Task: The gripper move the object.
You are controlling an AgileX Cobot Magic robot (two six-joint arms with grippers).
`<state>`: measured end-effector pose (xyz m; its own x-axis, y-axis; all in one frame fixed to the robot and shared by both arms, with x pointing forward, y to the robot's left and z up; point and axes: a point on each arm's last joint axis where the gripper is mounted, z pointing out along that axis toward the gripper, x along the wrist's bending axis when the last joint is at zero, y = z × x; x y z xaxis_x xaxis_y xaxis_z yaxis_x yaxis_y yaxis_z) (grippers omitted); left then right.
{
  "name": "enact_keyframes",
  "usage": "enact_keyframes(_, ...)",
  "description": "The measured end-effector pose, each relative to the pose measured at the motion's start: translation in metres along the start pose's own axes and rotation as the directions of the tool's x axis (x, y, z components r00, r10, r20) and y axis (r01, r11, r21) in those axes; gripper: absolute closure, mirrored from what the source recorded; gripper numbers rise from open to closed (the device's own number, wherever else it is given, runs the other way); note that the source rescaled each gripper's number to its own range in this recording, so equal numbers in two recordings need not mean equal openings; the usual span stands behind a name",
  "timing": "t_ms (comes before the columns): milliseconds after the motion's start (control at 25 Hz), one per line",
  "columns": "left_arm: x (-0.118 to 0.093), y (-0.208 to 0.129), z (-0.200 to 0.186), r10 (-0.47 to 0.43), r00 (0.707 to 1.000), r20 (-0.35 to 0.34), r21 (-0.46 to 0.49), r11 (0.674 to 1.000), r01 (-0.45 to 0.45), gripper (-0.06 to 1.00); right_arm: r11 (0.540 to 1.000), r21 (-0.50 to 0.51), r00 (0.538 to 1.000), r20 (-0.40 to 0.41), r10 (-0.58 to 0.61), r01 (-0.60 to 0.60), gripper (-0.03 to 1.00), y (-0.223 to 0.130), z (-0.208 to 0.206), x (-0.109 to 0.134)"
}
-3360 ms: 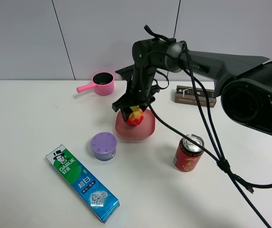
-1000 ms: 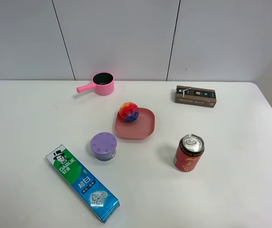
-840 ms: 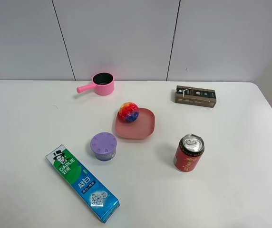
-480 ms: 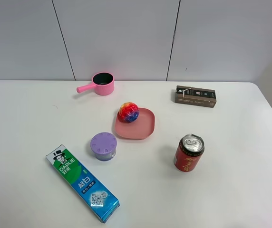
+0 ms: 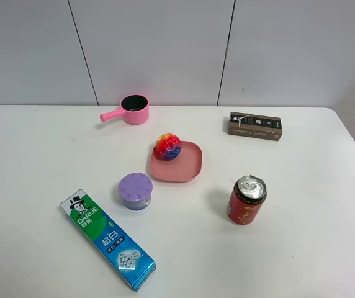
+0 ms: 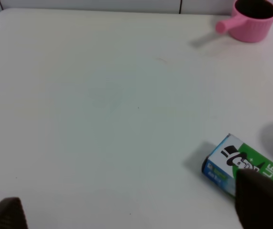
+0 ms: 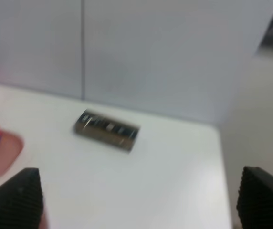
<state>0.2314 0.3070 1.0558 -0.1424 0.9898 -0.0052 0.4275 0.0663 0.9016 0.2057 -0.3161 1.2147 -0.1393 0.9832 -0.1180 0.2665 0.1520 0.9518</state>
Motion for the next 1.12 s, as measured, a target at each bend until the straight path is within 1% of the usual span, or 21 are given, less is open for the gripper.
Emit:
enact_keyframes(120,0.0,0.0,0.0,0.0,1.0,0.0,0.0,1.0,0.0,-0.06,0.996,0.086,0.999,-0.037,0.03,-0.027,-0.03,-0.016,0.019,0.011)
enact_keyframes(240,0.0,0.0,0.0,0.0,1.0,0.0,0.0,1.0,0.0,-0.06,0.985,0.168,0.997,-0.054,0.053,-0.043,-0.03,-0.034,0.037,0.018)
enact_keyframes(320,0.0,0.0,0.0,0.0,1.0,0.0,0.0,1.0,0.0,-0.06,0.973,0.225,0.997,-0.053,0.062,-0.049,-0.03,-0.051,0.048,0.02)
enact_keyframes(480,0.0,0.0,0.0,0.0,1.0,0.0,0.0,1.0,0.0,-0.06,0.948,0.313,0.993,-0.077,0.091,-0.062,-0.03,-0.088,0.065,0.027)
enact_keyframes(600,0.0,0.0,0.0,0.0,1.0,0.0,0.0,1.0,0.0,-0.06,0.942,0.326,0.99,-0.092,0.111,-0.075,-0.03,-0.109,0.077,0.032)
enact_keyframes(760,0.0,0.0,0.0,0.0,1.0,0.0,0.0,1.0,0.0,-0.06,0.924,0.372,0.987,-0.087,0.133,-0.092,-0.03,-0.135,0.094,0.036)
enact_keyframes(1120,0.0,0.0,0.0,0.0,1.0,0.0,0.0,1.0,0.0,-0.06,0.929,0.354,0.985,-0.087,0.146,-0.106,-0.03,-0.137,0.098,0.037)
